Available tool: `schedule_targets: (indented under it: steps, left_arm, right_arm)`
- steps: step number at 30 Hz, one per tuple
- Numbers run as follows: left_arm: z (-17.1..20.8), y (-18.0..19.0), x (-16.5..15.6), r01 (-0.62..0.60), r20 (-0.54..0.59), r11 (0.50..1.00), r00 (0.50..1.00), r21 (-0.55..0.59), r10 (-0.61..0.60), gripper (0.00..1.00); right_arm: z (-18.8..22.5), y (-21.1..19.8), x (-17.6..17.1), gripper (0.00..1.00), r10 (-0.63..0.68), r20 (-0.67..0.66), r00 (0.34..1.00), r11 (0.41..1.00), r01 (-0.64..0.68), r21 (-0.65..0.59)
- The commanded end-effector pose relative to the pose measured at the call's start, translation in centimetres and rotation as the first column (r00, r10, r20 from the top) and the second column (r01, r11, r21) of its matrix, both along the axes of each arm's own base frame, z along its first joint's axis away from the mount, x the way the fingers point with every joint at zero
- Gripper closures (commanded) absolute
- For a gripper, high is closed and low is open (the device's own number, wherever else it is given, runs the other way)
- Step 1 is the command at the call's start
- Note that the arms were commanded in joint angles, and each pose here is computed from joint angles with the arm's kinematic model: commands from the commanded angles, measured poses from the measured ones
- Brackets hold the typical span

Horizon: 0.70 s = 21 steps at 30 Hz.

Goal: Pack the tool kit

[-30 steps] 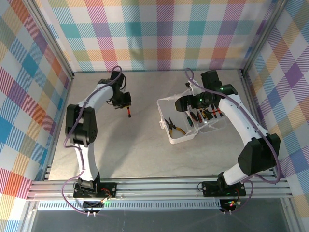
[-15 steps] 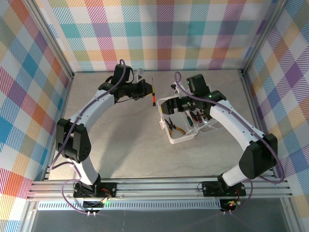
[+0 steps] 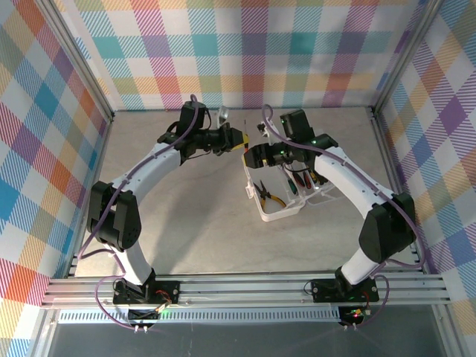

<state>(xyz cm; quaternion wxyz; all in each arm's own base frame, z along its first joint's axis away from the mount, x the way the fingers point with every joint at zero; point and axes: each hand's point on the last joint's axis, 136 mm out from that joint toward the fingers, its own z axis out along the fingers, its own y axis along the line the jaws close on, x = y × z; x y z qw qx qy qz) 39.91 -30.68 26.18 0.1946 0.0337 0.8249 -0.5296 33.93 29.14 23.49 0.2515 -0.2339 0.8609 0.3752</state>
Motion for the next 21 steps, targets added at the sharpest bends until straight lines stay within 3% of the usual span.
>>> schedule_targets:
  steps: [1,5,8,15,18,21]
  left_arm:
    - [1.4,-0.5,-1.0,0.032,0.030,0.999,0.999,-0.034,-0.031,1.00]
    - [1.2,-1.1,-1.5,0.066,0.029,0.997,0.997,-0.043,-0.065,1.00]
    - [0.9,-1.3,-1.8,0.088,0.029,0.995,0.996,-0.050,-0.087,1.00]
    - [0.0,-1.5,-2.0,0.120,0.028,0.992,0.993,-0.039,-0.119,0.99]
    - [-1.1,-0.8,-1.5,0.110,0.019,0.994,0.994,0.013,-0.110,0.76]
    - [-1.8,1.7,-0.4,0.051,0.017,0.996,0.998,0.076,-0.052,0.43]
  right_arm:
    - [1.3,1.3,0.6,0.35,0.022,0.031,0.999,0.999,-0.023,0.040]
    - [1.1,1.5,0.9,0.45,0.018,0.027,0.999,0.999,-0.019,0.042]
    - [1.0,1.5,1.0,0.59,0.013,0.025,1.000,0.999,-0.014,0.040]
    - [1.0,0.8,0.9,1.00,-0.010,0.032,0.999,1.000,0.010,0.013]
    - [0.6,0.0,0.3,1.00,-0.022,0.031,0.999,0.999,0.023,-0.027]
    - [-0.7,-2.7,-0.3,1.00,-0.068,0.025,0.997,0.990,0.071,-0.123]
